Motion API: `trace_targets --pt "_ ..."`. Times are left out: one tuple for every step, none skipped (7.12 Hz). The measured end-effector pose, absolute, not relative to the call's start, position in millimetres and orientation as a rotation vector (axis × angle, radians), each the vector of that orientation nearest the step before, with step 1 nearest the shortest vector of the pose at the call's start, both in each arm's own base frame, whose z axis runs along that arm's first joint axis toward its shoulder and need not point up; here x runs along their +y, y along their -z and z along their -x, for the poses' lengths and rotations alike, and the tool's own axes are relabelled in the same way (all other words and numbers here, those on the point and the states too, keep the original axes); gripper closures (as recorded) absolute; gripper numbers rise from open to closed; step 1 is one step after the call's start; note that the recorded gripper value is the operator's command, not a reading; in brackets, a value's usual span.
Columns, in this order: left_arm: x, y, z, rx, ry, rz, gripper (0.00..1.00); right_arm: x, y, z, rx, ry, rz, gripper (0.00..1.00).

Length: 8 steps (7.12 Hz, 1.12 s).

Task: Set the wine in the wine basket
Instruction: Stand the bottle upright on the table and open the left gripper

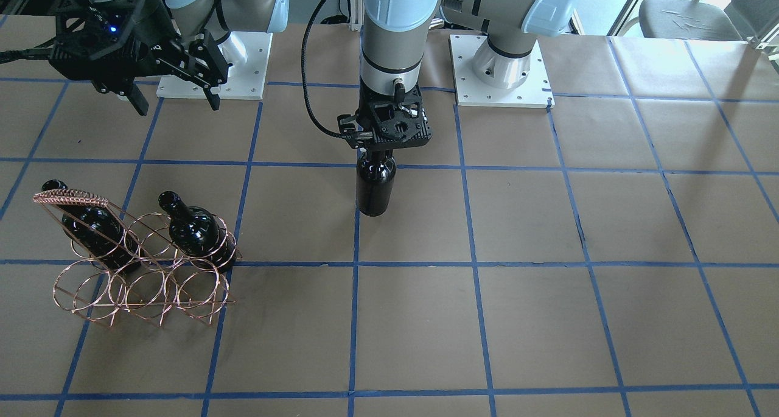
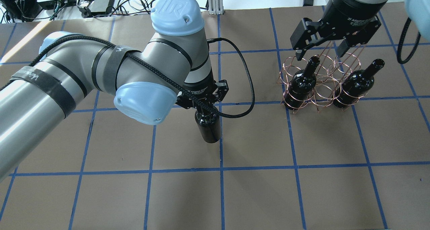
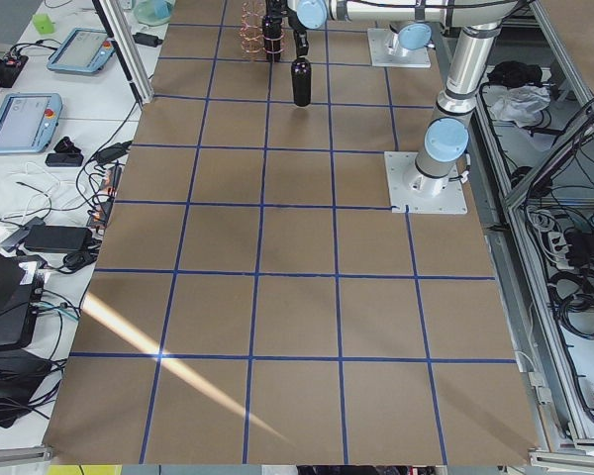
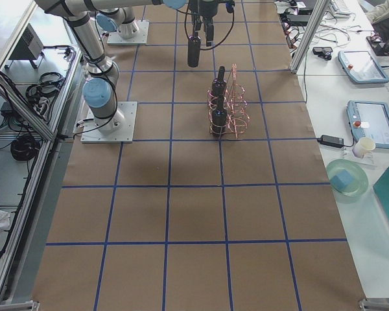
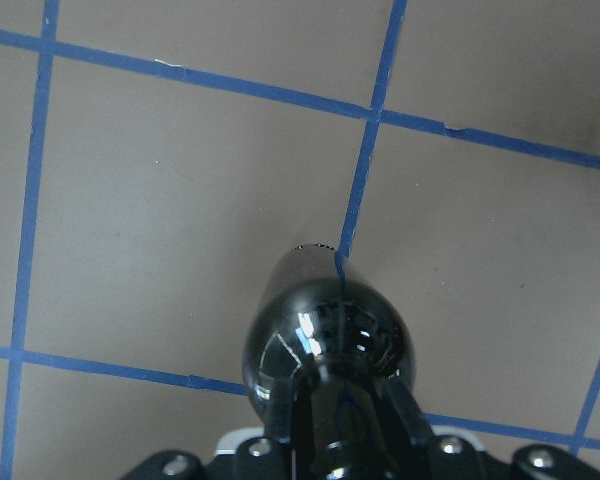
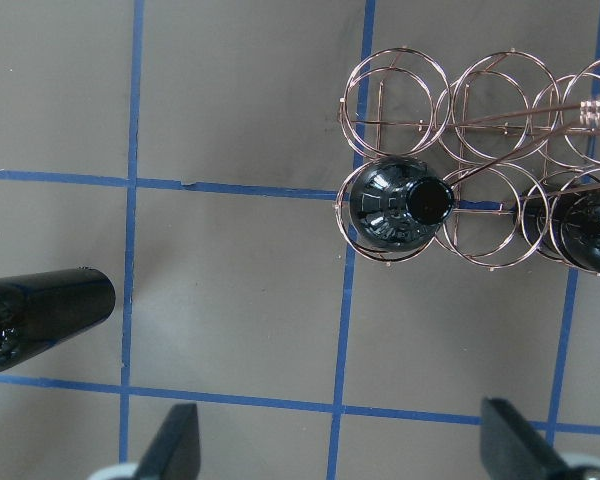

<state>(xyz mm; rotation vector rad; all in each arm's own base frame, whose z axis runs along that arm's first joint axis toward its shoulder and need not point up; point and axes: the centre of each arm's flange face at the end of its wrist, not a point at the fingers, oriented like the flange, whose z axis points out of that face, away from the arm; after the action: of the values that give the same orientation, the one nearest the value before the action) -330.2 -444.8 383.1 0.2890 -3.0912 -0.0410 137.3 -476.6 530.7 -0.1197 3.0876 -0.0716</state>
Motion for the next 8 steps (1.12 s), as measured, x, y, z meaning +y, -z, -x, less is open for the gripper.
trace_targets --pt "-447 -380 330 -3.098 0.046 -0.282 1.00 -477 -531 -137 3.088 0.071 0.120 0.00" --pt "-448 -377 330 -3.103 0.048 -0.276 0.93 -477 -530 -137 3.087 0.071 0.120 0.00" --pt "-449 -376 330 -3.108 0.047 -0.273 0.37 -477 -530 -137 3.087 0.071 0.119 0.00" --pt "-450 -375 329 -3.110 0.046 -0.272 0.00 -477 -530 -137 3.087 0.072 0.118 0.00" --pt "-450 -376 329 -3.110 0.044 -0.273 0.00 -477 -531 -137 3.087 0.072 0.118 0.00" --pt "-450 -377 329 -3.108 0.041 -0.278 0.00 -477 -530 -137 3.087 0.071 0.117 0.00" --pt "-448 -384 328 -3.103 0.026 -0.278 0.00 -477 -530 -137 3.087 0.071 0.117 0.00" --pt "-446 -398 326 -3.095 0.000 -0.283 0.00 -477 -530 -137 3.087 0.072 0.117 0.00"
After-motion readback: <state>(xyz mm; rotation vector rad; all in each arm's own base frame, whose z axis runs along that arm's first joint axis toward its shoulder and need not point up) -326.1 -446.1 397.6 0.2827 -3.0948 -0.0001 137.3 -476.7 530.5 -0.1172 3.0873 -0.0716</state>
